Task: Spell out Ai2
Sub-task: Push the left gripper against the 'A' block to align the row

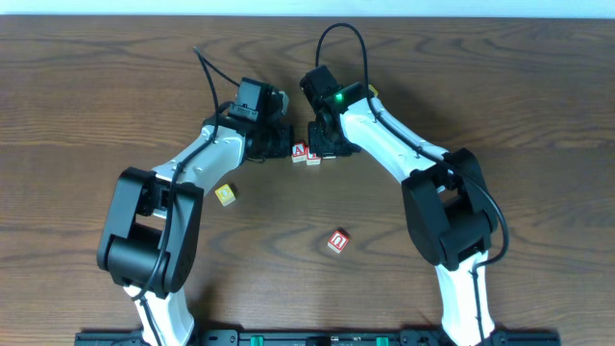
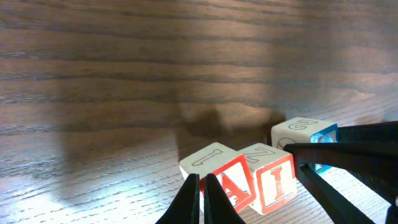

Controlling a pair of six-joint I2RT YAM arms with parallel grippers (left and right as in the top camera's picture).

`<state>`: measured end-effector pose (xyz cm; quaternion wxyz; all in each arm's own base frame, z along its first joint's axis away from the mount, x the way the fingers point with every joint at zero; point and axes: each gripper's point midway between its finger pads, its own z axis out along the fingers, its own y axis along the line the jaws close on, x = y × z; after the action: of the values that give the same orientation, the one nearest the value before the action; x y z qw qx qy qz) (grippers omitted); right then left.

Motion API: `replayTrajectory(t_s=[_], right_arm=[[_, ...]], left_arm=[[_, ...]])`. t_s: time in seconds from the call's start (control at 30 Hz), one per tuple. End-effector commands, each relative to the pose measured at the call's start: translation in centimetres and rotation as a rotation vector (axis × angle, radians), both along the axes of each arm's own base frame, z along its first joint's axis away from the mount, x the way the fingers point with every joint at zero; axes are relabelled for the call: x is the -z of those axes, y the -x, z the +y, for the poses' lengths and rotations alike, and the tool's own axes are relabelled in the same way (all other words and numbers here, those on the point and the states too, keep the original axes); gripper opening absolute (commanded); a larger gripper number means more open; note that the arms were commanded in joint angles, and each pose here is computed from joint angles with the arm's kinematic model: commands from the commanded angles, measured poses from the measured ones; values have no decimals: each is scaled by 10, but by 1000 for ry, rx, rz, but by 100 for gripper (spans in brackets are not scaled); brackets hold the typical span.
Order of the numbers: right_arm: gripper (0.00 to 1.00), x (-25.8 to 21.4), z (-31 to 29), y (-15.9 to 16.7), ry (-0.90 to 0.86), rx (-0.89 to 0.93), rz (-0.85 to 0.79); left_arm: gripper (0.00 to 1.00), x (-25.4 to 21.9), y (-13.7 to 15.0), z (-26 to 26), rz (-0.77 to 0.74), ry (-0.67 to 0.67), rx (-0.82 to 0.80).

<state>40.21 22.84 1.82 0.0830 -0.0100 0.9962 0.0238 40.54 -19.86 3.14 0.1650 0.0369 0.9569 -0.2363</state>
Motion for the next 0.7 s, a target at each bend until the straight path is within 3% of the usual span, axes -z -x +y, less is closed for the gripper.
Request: replayTrajectory(t_s=[0.0,0.67], right_arm=[[1,1,1,2,5,-5,2],[1,1,0,2,7,-7,4]], left_arm=[[6,7,-4,11,14,-14,-40],[6,20,0,19,45,-91,-105]])
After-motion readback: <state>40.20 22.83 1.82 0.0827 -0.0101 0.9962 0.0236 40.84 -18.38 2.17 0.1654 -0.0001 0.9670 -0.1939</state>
